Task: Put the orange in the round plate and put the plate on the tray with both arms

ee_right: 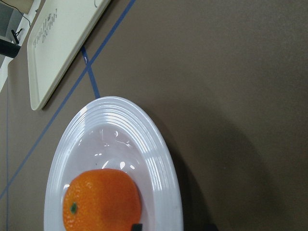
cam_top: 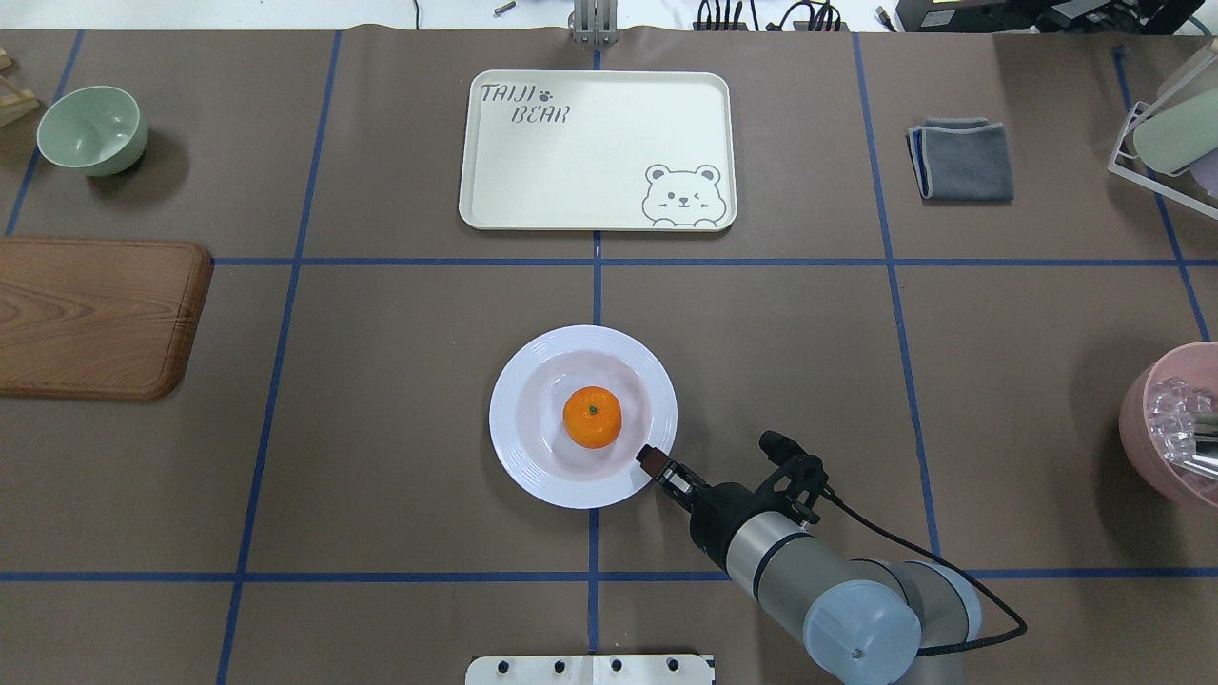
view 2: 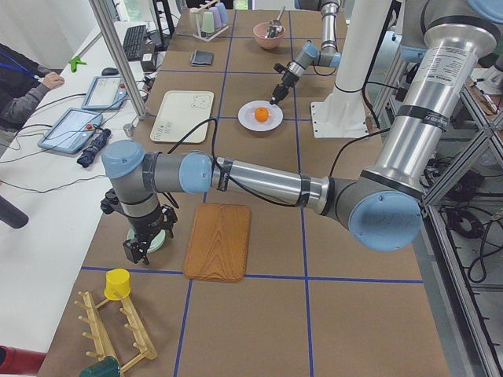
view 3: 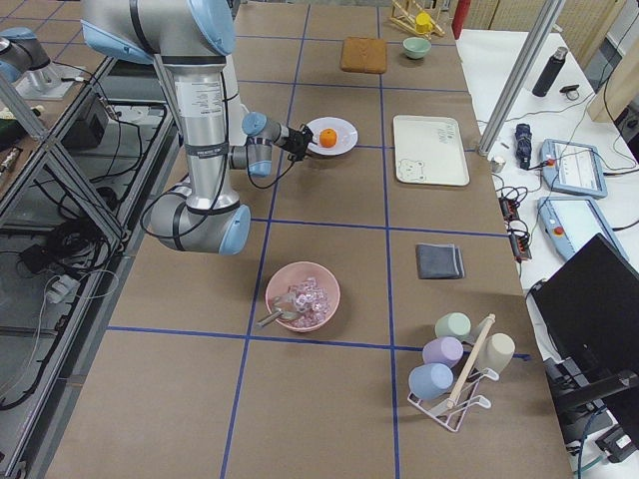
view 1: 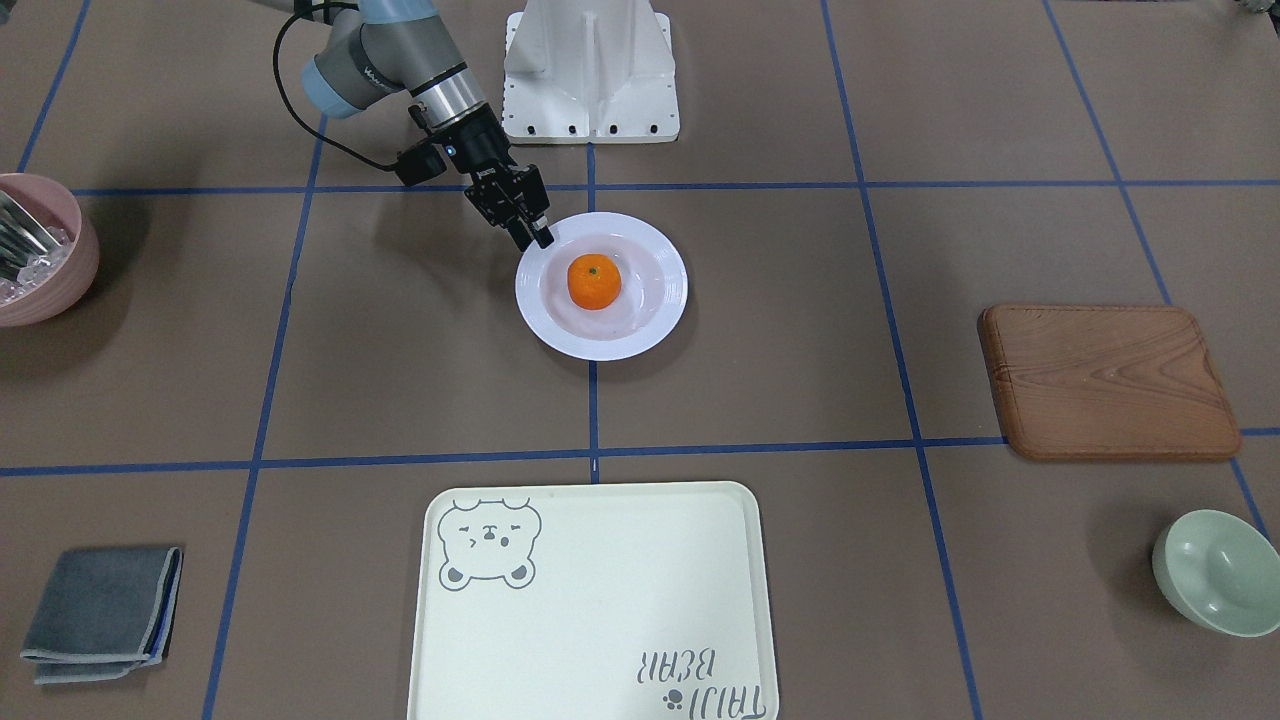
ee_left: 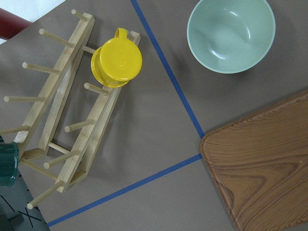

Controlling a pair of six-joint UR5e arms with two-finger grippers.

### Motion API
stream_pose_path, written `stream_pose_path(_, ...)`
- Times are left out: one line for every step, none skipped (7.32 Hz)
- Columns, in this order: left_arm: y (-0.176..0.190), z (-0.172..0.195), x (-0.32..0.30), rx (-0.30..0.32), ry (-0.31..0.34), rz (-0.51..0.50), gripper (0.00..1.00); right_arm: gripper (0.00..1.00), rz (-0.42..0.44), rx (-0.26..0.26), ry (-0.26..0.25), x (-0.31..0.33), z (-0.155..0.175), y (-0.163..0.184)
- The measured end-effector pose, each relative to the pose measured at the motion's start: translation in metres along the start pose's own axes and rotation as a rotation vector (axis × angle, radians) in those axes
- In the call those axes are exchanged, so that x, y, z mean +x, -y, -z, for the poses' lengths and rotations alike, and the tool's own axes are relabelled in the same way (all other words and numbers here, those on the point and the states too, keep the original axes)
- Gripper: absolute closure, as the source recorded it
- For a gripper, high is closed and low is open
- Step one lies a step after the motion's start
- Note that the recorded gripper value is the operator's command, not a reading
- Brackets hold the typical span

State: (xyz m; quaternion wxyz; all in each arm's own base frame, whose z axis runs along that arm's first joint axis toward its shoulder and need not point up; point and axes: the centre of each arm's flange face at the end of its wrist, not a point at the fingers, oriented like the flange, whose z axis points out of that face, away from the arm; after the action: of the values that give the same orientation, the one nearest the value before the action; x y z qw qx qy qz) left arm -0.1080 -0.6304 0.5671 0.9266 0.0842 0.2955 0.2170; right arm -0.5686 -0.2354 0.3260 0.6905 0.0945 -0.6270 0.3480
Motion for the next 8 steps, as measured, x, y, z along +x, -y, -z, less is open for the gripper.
stream_pose_path(-0.005,-0.005,-0.001,-0.005,-0.01,0.01,0.02,0.65,-0.005,0.001,0.002,-0.003,-0.005,-0.003)
stream_pose_path(-0.014,-0.016,0.0,-0.001,-0.051,0.039,0.02,0.65,-0.01,0.003,0.006,-0.006,-0.007,-0.005)
stream_pose_path(-0.024,-0.027,0.002,0.013,-0.117,0.118,0.02,0.67,-0.014,0.004,0.009,-0.008,-0.007,-0.004)
stream_pose_path(-0.034,-0.034,0.003,0.025,-0.163,0.208,0.02,0.79,-0.016,0.007,0.011,-0.009,-0.008,-0.003)
stream_pose_path(-0.048,-0.043,0.001,0.038,-0.18,0.25,0.02,1.0,-0.019,0.008,0.012,-0.01,-0.008,-0.002)
stream_pose_path(-0.058,-0.049,-0.001,0.047,-0.184,0.262,0.02,1.0,-0.026,0.008,0.013,-0.01,-0.008,-0.002)
stream_pose_path(-0.062,-0.051,-0.002,0.053,-0.185,0.265,0.02,1.0,-0.033,0.009,0.016,-0.011,-0.008,-0.001)
stream_pose_path(-0.063,-0.052,-0.002,0.055,-0.185,0.266,0.02,1.0,-0.047,0.01,0.023,-0.014,-0.007,0.001)
